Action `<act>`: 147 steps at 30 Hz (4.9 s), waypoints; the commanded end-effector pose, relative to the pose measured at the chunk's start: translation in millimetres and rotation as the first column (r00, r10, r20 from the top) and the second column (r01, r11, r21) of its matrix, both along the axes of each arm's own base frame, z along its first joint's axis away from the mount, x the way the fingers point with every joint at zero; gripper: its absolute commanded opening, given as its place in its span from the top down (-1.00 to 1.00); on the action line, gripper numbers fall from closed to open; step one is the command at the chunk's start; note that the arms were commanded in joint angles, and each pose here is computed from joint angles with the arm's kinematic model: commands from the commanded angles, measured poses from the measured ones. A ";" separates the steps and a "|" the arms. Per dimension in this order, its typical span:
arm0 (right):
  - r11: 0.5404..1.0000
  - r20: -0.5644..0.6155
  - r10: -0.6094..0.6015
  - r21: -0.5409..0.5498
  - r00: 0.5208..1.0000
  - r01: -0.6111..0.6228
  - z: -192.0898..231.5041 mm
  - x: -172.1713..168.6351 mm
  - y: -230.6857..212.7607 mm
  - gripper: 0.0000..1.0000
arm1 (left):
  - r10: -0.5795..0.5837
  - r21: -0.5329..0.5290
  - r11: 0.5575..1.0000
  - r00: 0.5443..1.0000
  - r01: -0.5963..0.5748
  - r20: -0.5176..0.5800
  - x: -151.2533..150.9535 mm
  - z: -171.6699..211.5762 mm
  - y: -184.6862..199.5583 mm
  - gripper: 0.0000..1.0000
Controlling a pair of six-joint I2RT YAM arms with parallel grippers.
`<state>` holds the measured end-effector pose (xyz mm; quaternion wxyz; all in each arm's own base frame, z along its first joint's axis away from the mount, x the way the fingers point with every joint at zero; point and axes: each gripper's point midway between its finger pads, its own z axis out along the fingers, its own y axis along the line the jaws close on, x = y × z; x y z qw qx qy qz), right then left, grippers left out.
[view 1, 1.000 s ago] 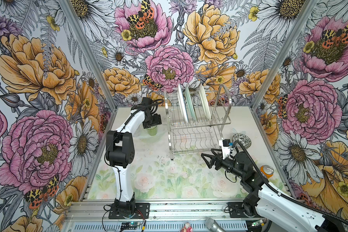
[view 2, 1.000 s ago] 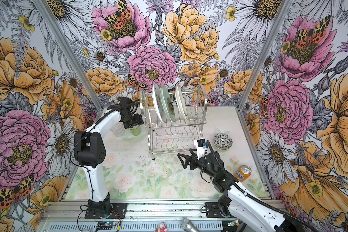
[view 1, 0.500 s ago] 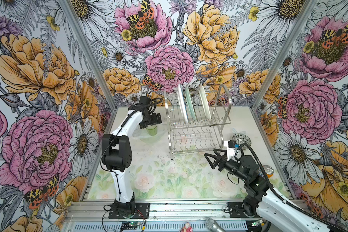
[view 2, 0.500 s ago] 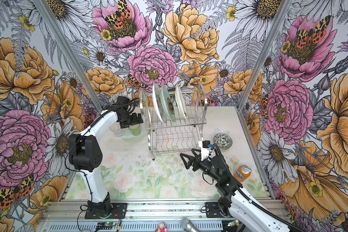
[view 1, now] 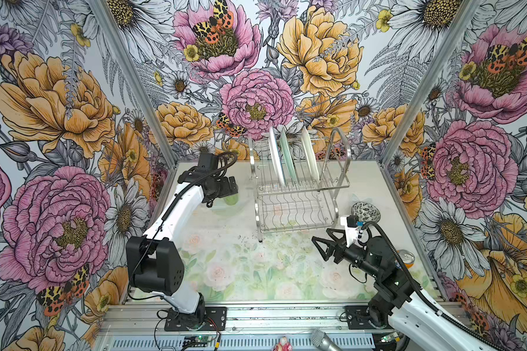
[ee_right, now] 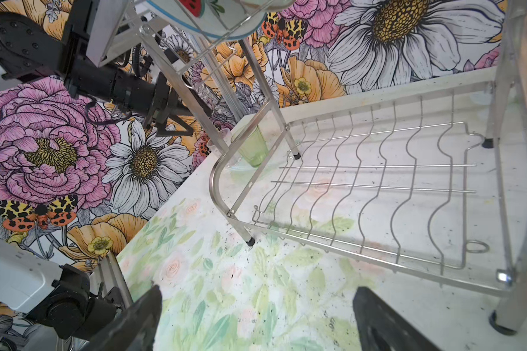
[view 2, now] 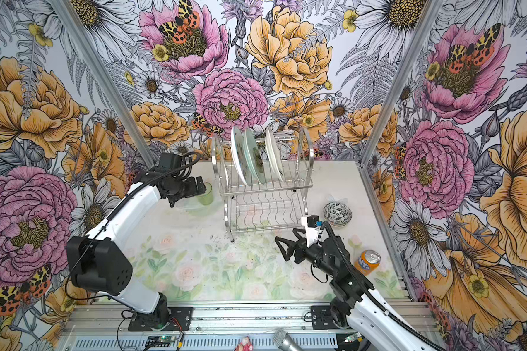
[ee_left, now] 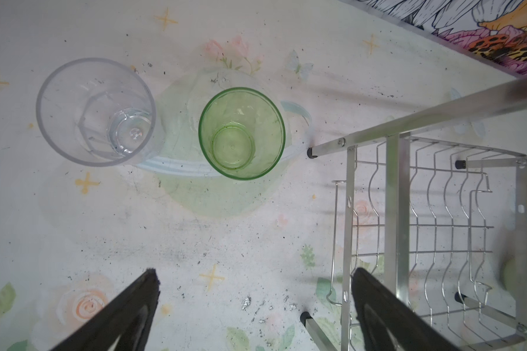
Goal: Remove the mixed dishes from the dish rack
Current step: 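Open the left gripper and raise it off the green glass, then move the open right gripper to the white plate nearest the rack's far end, then close the right gripper on the rim of the white plate, then lift the white plate up out of the rack with the right gripper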
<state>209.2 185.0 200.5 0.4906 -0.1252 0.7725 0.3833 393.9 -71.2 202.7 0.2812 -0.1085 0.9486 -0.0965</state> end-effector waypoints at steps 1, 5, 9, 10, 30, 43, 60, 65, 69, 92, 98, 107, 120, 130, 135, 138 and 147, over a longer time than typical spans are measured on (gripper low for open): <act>0.999 0.036 -0.002 -0.034 0.999 0.003 17.9 1.8 0.4 -0.99 | 0.040 -0.018 0.999 0.989 -0.038 0.145 -5.4 32.5 3.8 -0.98; 0.999 0.039 -0.002 -0.048 0.999 0.004 32.2 4.4 3.9 -0.99 | 0.048 -0.069 0.997 0.976 -0.034 0.213 -25.4 45.8 1.1 -0.98; 0.999 0.061 0.000 -0.036 0.998 0.002 57.1 4.5 8.2 -0.99 | 0.029 -0.092 0.996 0.970 -0.007 0.241 -41.6 48.7 -5.1 -0.97; 0.999 0.071 0.000 -0.035 0.997 0.002 64.5 4.1 9.0 -0.99 | 0.024 -0.099 0.995 0.969 0.001 0.246 -44.9 48.9 -6.7 -0.98; 0.947 0.336 -0.120 -0.245 0.934 0.210 182.5 43.4 0.5 -0.97 | -0.042 -0.138 0.985 0.915 0.105 0.402 -93.4 84.0 -11.7 -0.98; 0.918 0.304 -0.154 -0.309 0.940 0.250 208.4 113.2 5.8 -0.99 | -0.076 -0.189 0.967 0.901 0.172 0.428 -106.7 89.1 -22.9 -0.98; 0.901 0.292 -0.124 -0.368 0.948 0.231 198.4 145.1 18.9 -0.38 | -0.103 -0.205 0.956 0.895 0.209 0.433 -101.7 84.4 -30.3 -0.97; 0.896 0.289 -0.129 -0.376 0.949 0.237 195.5 150.9 20.7 -0.31 | -0.109 -0.210 0.954 0.896 0.216 0.430 -100.3 82.1 -31.8 -0.98; 0.890 0.285 -0.133 -0.388 0.949 0.241 191.5 156.1 22.0 -0.23 | -0.111 -0.209 0.953 0.896 0.219 0.430 -100.2 80.6 -31.6 -0.98; 0.894 0.264 -0.225 -0.326 0.938 0.306 179.6 171.6 19.9 0.28 | -0.127 -0.229 0.943 0.896 0.242 0.426 -99.8 79.7 -32.9 -0.98; 0.900 0.268 -0.217 -0.319 0.939 0.299 179.4 170.3 21.3 0.34 | -0.123 -0.234 0.942 0.898 0.239 0.423 -99.4 79.1 -32.8 -0.98; 0.918 0.297 -0.177 -0.293 0.938 0.266 184.9 166.5 28.1 0.38 | -0.119 -0.236 0.943 0.900 0.235 0.419 -99.9 77.5 -32.1 -0.98; 0.913 0.317 -0.211 -0.274 0.925 0.302 187.7 165.6 21.5 0.64 | -0.111 -0.239 0.944 0.903 0.226 0.415 -100.9 74.9 -29.8 -0.98; 0.909 0.344 -0.237 -0.253 0.909 0.333 193.7 163.9 15.9 1.00 | -0.112 -0.244 0.943 0.907 0.225 0.406 -101.4 70.9 -29.8 -0.98; 0.911 0.371 -0.244 -0.230 0.896 0.343 201.9 161.9 14.1 1.00 | -0.112 -0.241 0.944 0.905 0.226 0.411 -101.3 72.2 -29.1 -0.98; 0.914 0.398 -0.230 -0.225 0.888 0.337 208.3 157.8 13.8 1.00 | -0.112 -0.241 0.944 0.904 0.227 0.413 -102.1 72.8 -29.0 -0.97; 0.914 0.515 -0.261 -0.140 0.817 0.380 243.7 140.7 0.0 1.00 | -0.112 -0.241 0.943 0.900 0.230 0.421 -103.6 74.9 -28.6 -0.98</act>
